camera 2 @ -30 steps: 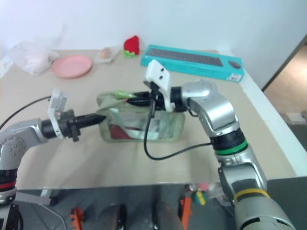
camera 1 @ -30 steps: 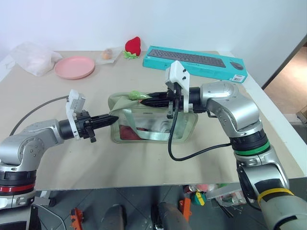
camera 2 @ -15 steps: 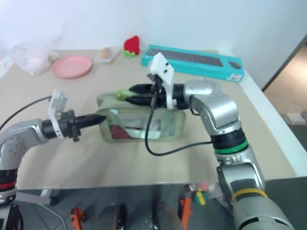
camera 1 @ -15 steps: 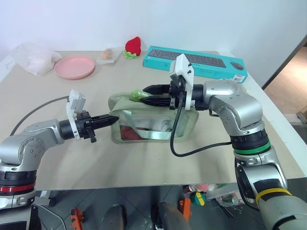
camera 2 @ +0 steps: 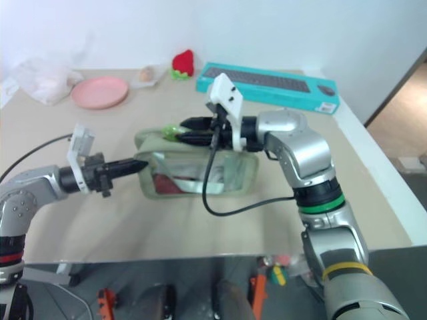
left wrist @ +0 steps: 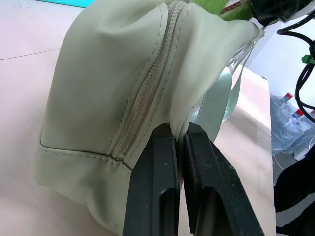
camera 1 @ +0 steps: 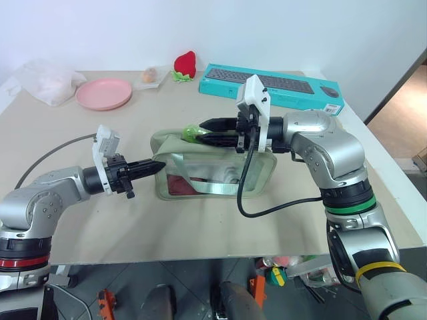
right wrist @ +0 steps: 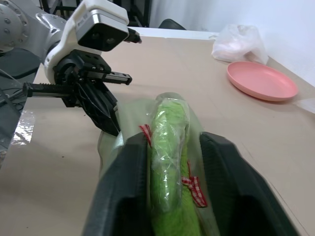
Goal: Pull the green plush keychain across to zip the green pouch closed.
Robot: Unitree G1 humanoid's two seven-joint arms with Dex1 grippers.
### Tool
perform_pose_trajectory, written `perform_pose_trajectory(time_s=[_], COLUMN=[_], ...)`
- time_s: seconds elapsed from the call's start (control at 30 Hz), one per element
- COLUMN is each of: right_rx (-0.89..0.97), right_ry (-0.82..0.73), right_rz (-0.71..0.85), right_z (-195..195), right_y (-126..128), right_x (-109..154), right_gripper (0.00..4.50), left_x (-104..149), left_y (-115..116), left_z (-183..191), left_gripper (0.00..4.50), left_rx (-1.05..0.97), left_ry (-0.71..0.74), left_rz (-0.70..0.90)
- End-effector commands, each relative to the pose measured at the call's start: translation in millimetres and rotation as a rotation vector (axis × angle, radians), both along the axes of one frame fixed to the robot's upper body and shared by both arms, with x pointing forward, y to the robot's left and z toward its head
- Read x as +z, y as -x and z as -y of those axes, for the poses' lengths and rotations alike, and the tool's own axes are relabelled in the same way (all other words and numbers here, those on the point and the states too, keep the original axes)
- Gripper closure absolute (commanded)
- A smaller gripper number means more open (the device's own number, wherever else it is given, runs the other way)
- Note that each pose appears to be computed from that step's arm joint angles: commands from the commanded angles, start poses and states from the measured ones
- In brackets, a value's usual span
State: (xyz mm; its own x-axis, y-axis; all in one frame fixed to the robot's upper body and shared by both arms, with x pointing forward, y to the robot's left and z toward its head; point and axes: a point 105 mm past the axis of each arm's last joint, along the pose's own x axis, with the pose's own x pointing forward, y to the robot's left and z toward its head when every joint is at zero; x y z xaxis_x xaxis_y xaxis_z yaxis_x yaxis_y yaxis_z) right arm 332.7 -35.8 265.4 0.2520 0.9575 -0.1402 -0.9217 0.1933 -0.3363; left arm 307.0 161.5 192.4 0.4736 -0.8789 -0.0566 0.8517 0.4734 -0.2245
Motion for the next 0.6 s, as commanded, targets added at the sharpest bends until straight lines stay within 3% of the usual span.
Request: perform_pose_trajectory(time_s=[0.03, 0.33, 0.47, 0.6], right_rx=[0.001, -0.067, -0.123, -0.359], right_ry=[-0.036, -0.033, -0.011, 0.046], right_rz=[0.055, 0.071, 0.082, 0.137], right_z=[4.4, 18.9, 48.6, 121.7], right_y=[2.4, -5.7, -6.5, -14.7], right_x=[18.7, 21.9, 24.9, 38.1], right_gripper=[4.48, 4.48, 4.48, 4.48], left_x=[3.7, 3.5, 3.3, 2.2], left_y=[1.5, 0.8, 0.9, 1.9], left_z=[0.9, 0.4, 0.6, 0.8], left_gripper=[4.5, 4.5, 4.5, 4.5], left_rx=[-0.002, 0.0, 0.0, -0.002], left_ry=[-0.005, -0.008, -0.008, -0.005], left_rz=[0.018, 0.018, 0.019, 0.017])
